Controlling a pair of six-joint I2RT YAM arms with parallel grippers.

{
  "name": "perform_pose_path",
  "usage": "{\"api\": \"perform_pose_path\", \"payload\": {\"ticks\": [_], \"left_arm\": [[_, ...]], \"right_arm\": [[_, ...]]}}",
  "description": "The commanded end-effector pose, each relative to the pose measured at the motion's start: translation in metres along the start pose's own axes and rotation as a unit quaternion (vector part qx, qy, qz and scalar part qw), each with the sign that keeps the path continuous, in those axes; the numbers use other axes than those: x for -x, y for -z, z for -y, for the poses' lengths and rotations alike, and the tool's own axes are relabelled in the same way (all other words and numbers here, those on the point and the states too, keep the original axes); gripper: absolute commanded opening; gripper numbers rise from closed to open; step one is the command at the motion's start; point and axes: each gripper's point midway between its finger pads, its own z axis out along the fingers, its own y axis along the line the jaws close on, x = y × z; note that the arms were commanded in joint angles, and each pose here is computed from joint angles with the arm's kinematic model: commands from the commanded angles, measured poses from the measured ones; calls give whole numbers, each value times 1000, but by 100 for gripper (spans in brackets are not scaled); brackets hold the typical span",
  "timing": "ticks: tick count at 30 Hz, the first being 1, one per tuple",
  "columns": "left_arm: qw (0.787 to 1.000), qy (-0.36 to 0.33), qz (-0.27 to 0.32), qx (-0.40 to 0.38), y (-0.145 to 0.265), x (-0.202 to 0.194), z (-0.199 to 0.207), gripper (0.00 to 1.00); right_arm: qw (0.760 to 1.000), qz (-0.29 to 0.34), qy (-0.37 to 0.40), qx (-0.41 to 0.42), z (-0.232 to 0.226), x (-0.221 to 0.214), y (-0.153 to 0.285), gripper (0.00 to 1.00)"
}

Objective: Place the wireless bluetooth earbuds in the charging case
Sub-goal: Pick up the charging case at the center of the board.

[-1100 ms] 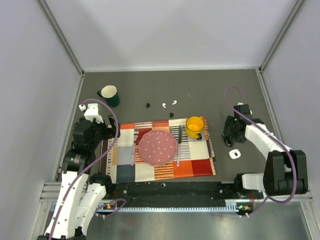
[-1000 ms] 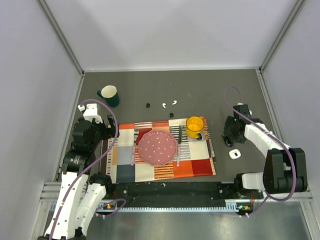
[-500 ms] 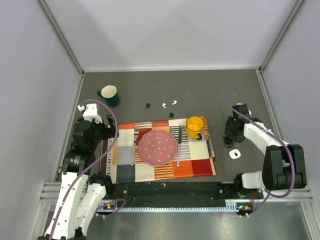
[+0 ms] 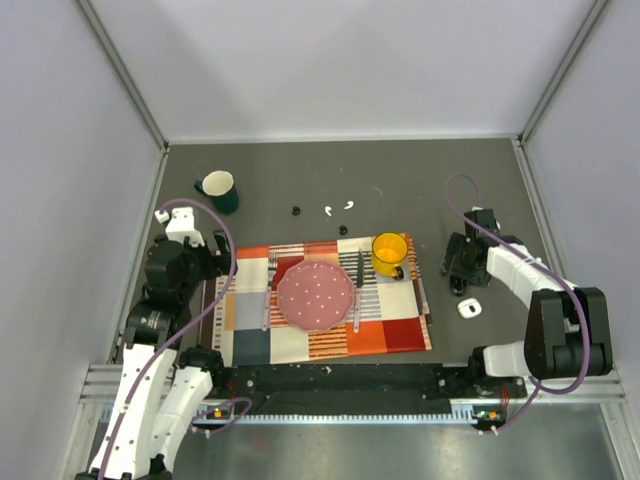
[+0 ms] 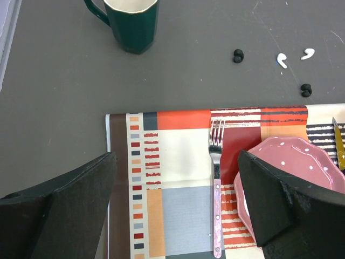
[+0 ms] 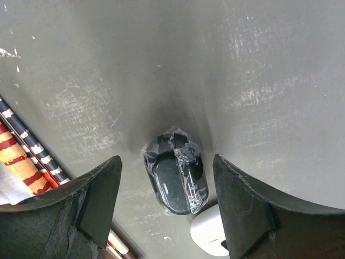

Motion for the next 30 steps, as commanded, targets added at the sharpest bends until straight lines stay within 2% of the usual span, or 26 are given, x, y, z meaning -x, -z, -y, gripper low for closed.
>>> {"api": "perform_pose_path", "payload": {"ticks": [1, 3, 11, 13, 18, 20, 21, 25, 29, 30], "left_arm": [[1000, 0, 8, 5, 0, 5, -2, 99], [1000, -1, 7, 1, -1, 5, 0, 99], [1000, -1, 8, -9, 1, 6, 3, 99], [1000, -1, 10, -9, 1, 7, 3, 99], [1000, -1, 12, -10, 2, 7, 3, 99], [1000, -1, 14, -11, 2, 7, 3, 99], [1000, 0, 14, -11, 3, 7, 3, 99], [1000, 1, 15, -14, 3, 8, 5, 99], [1000, 1, 13, -14, 2, 7, 5, 99], [1000, 1, 12, -16, 2, 7, 6, 99]], "right_arm": [[1000, 17, 3, 12, -5, 0, 9, 69], [1000, 17, 1, 5, -2, -3, 8, 69], [1000, -8, 8, -10, 2, -14, 3, 59], [1000, -1, 8, -10, 2, -11, 5, 52], [1000, -4, 8, -9, 1, -12, 4, 50], [1000, -9, 10, -10, 1, -13, 2, 55], [1000, -9, 10, -7, 0, -13, 2, 62], [1000, -8, 18, -7, -2, -15, 3, 66], [1000, -11, 19, -14, 1, -18, 3, 61], [1000, -12, 18, -14, 0, -18, 3, 55]]}}
